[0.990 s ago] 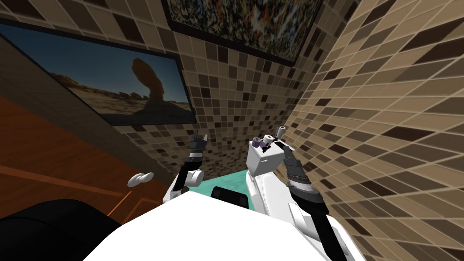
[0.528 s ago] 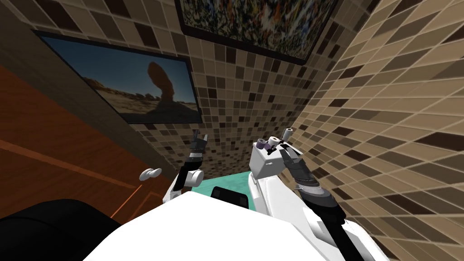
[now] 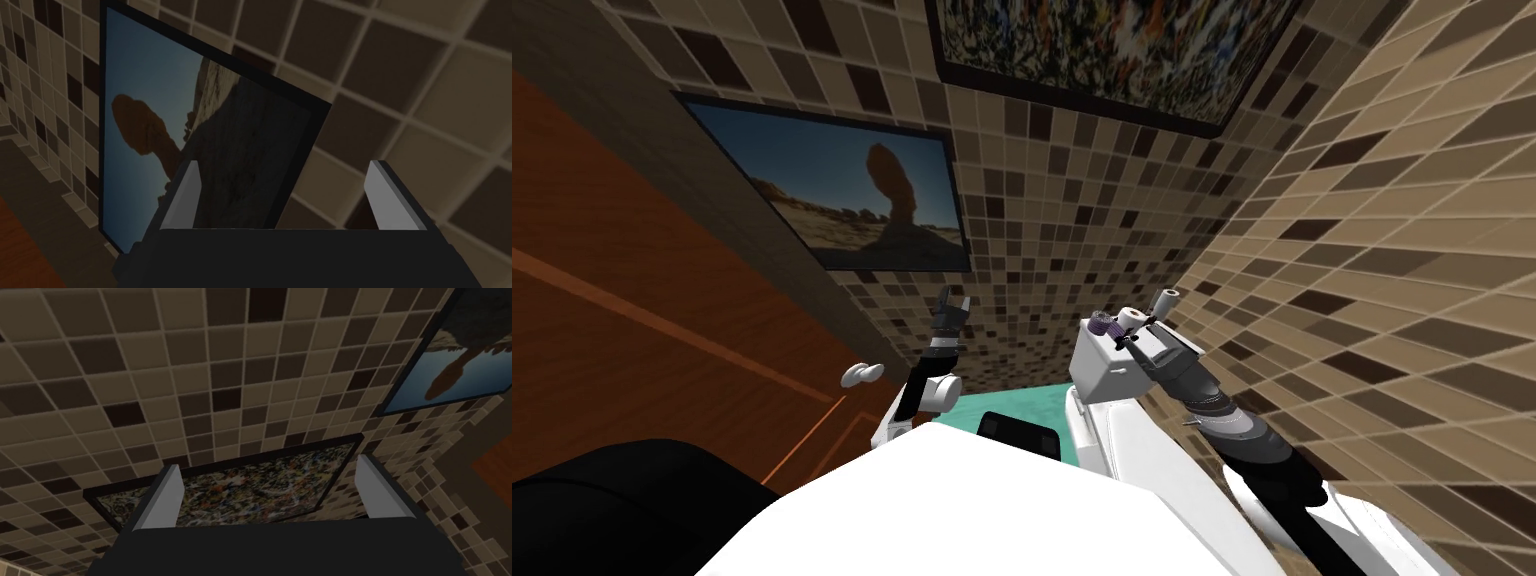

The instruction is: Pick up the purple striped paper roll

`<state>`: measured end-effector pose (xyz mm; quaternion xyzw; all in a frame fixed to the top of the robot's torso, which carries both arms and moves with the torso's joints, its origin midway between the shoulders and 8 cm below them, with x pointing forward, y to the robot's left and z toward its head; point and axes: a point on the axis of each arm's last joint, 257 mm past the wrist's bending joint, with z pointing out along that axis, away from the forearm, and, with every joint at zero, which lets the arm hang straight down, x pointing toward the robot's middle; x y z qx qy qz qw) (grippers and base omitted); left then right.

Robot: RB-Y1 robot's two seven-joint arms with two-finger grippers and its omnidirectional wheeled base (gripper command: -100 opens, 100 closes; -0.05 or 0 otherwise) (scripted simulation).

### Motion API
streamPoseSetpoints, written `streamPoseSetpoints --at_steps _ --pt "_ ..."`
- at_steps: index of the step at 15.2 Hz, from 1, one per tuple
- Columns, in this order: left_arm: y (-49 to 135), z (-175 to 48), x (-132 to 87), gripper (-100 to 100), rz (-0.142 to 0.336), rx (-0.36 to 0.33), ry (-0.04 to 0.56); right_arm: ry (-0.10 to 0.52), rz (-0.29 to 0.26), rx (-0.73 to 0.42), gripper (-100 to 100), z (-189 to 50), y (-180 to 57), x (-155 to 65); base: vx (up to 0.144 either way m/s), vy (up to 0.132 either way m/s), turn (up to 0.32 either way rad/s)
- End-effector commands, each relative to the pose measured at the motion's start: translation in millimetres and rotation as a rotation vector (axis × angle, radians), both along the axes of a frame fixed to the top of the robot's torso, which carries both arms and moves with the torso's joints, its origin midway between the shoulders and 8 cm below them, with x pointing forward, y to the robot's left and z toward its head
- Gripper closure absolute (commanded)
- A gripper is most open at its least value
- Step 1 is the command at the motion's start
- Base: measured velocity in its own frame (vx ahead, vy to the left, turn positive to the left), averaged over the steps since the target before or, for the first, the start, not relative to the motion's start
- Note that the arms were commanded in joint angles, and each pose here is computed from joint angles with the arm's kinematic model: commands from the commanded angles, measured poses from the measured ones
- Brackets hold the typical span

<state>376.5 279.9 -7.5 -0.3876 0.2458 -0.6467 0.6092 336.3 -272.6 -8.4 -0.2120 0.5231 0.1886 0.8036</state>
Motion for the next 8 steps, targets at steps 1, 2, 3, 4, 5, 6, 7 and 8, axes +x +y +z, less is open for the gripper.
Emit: streamPoseSetpoints --at_steps 1,2,3,4,5,6,7,8 --pt "0.0 0 0 0 0.000 0.000 0.000 -0.006 0.002 -0.069 -100 -4 0 -1 0.021 0.009 0.039" --pt "0.0 0 0 0 0.000 0.000 0.000 -0.024 0.001 -0.175 -100 -6 -5 -2 0.022 0.012 0.118" --pt "0.0 0 0 0 0.000 0.000 0.000 -0.021 0.003 -0.200 -100 -9 -3 -1 0.023 0.012 0.133" --pt "0.0 0 0 0 0.000 0.000 0.000 -0.040 0.004 -0.287 -100 -10 -9 -3 0.030 0.015 0.191" --pt "0.0 0 0 0 0.000 0.000 0.000 -0.037 0.008 -0.325 -100 -14 -8 -2 0.034 0.011 0.149" --pt "0.0 0 0 0 0.000 0.000 0.000 -0.036 0.007 -0.332 -100 -15 -8 -2 0.025 0.005 0.044" --pt "0.0 0 0 0 0.000 0.000 0.000 -0.054 0.011 -0.436 -100 -17 -14 -3 0.029 0.009 0.109" --pt "0.0 0 0 0 0.000 0.000 0.000 -0.050 0.013 -0.463 -100 -21 -13 -2 0.033 0.008 0.143"
